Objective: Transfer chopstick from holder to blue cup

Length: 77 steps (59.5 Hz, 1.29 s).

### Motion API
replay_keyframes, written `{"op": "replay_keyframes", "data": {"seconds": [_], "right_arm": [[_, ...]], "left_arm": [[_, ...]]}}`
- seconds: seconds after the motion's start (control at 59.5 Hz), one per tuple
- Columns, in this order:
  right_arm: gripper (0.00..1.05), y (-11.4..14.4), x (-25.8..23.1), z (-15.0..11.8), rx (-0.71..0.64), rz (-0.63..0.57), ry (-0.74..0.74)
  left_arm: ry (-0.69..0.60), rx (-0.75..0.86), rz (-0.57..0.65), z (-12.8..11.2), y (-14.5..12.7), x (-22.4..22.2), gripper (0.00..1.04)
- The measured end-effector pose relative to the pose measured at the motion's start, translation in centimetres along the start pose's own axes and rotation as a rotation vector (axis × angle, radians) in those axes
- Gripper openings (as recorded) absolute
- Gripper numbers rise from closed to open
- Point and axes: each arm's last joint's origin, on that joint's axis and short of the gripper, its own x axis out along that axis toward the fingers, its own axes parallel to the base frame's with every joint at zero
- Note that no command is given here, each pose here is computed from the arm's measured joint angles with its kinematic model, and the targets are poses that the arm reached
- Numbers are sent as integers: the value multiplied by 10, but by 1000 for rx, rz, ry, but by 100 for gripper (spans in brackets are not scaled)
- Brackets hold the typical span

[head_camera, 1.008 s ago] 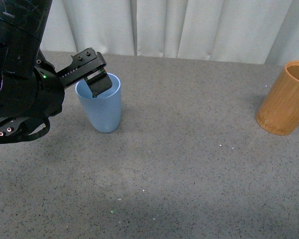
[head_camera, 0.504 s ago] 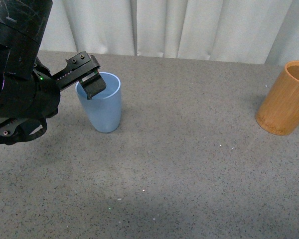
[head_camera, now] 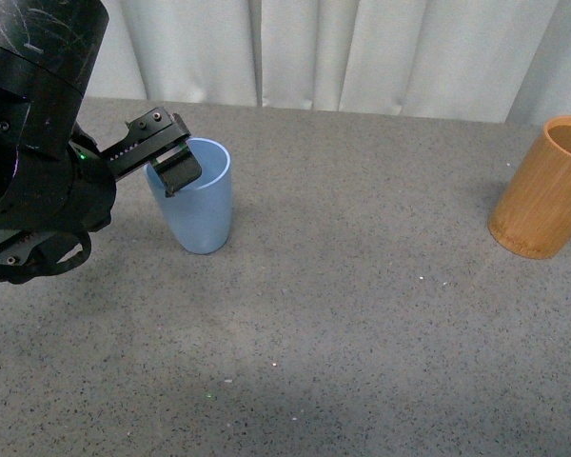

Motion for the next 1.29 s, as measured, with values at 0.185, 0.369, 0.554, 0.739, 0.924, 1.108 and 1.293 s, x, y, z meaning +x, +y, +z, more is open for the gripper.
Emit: {"op": "replay_keyframes", "data": {"seconds": [0.185,0.369,0.554,0.739,0.924,1.108,1.293], "right_arm": [[95,0,0,0,0,0,0],[95,0,0,0,0,0,0],[95,0,0,0,0,0,0],[95,0,0,0,0,0,0],[95,0,0,0,0,0,0],[95,0,0,0,0,0,0],[95,0,0,0,0,0,0]], "left_arm": [[-13,8,18,-2,0,1,83],[-18,35,60,-4,0,4,54],[18,30,23,-8,-2,4,27],[20,5,-29,-8,-7,4,4],[28,-5,-96,-4,-10,-1,4],[20,12,-170,5,-15,-12,4],[29,94,-233,11,-23,-19,4]]}}
